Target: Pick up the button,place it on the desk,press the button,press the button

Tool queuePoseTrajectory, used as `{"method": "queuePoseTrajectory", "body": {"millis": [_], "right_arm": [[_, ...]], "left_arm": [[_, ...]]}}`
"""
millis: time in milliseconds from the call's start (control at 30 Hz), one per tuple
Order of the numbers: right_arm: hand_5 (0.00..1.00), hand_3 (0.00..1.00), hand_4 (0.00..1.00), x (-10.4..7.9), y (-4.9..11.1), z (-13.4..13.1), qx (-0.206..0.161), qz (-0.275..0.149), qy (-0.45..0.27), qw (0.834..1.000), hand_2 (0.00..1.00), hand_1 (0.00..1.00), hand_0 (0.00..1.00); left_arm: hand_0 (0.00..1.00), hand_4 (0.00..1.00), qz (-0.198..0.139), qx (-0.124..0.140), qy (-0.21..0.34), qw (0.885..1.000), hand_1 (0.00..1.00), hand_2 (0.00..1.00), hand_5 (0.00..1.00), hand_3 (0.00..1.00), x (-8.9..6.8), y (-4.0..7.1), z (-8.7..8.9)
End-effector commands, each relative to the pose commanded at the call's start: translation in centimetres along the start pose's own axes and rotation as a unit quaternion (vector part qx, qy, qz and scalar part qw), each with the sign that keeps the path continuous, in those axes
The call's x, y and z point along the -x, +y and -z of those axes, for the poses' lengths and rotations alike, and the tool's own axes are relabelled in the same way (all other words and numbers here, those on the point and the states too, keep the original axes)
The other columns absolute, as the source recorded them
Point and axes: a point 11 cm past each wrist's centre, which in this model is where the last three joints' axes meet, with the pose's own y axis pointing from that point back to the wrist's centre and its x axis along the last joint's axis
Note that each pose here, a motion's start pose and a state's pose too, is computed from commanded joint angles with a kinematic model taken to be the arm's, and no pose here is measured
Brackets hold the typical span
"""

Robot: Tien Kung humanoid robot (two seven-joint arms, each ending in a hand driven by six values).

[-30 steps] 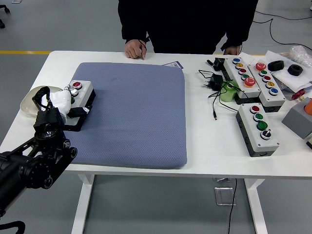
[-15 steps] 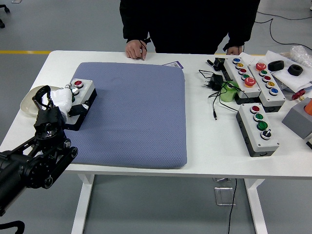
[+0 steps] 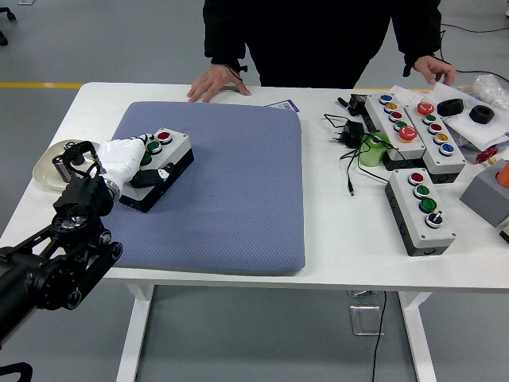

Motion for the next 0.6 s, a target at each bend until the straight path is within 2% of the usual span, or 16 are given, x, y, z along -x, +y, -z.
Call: {"method": "queuePoseTrajectory", "body": {"millis": [133, 267, 333, 433, 500, 600], "right_arm": [[0.132, 0.583, 0.182, 0.0, 0.0, -0.1, 0.001, 0.000, 0.000, 1.000, 0.711, 0.697, 0.747], [0.132, 0.583, 0.183, 0.0, 0.0, -0.2, 0.002, 0.000, 0.001, 1.000, 0.711, 0.697, 0.748], [0.132, 0.583, 0.183, 0.0, 0.0, -0.3, 0.002, 0.000, 0.001, 1.000, 0.711, 0.697, 0.748], [0.132, 0.582, 0.182, 0.0, 0.0, -0.3, 0.003, 0.000, 0.002, 1.000, 0.711, 0.697, 0.749], [0.132, 0.582, 0.182, 0.1, 0.0, -0.3, 0.003, 0.000, 0.002, 1.000, 0.711, 0.697, 0.749], [0.131, 0.582, 0.182, 0.1, 0.0, -0.4, 0.004, 0.000, 0.002, 1.000, 0.711, 0.697, 0.749]], "left_arm": [[0.212, 0.389, -0.007, 0.042, -0.012, 0.999, 0.200, 0.247, 0.002, 0.337, 0.1, 0.2, -0.8], [0.200, 0.388, -0.008, 0.112, -0.034, 0.993, 0.191, 0.239, 0.002, 0.334, 0.4, 0.7, -1.7], [0.200, 0.388, -0.007, 0.140, -0.043, 0.989, 0.191, 0.239, 0.002, 0.334, 0.6, 1.0, -2.1], [0.189, 0.383, -0.019, 0.180, -0.056, 0.982, 0.187, 0.236, 0.002, 0.327, 0.7, 1.5, -2.7], [0.189, 0.383, -0.024, 0.197, -0.061, 0.978, 0.187, 0.236, 0.002, 0.327, 0.6, 1.7, -2.9], [0.194, 0.385, -0.041, 0.237, -0.074, 0.968, 0.191, 0.240, 0.002, 0.331, 0.3, 2.2, -3.6]]}}
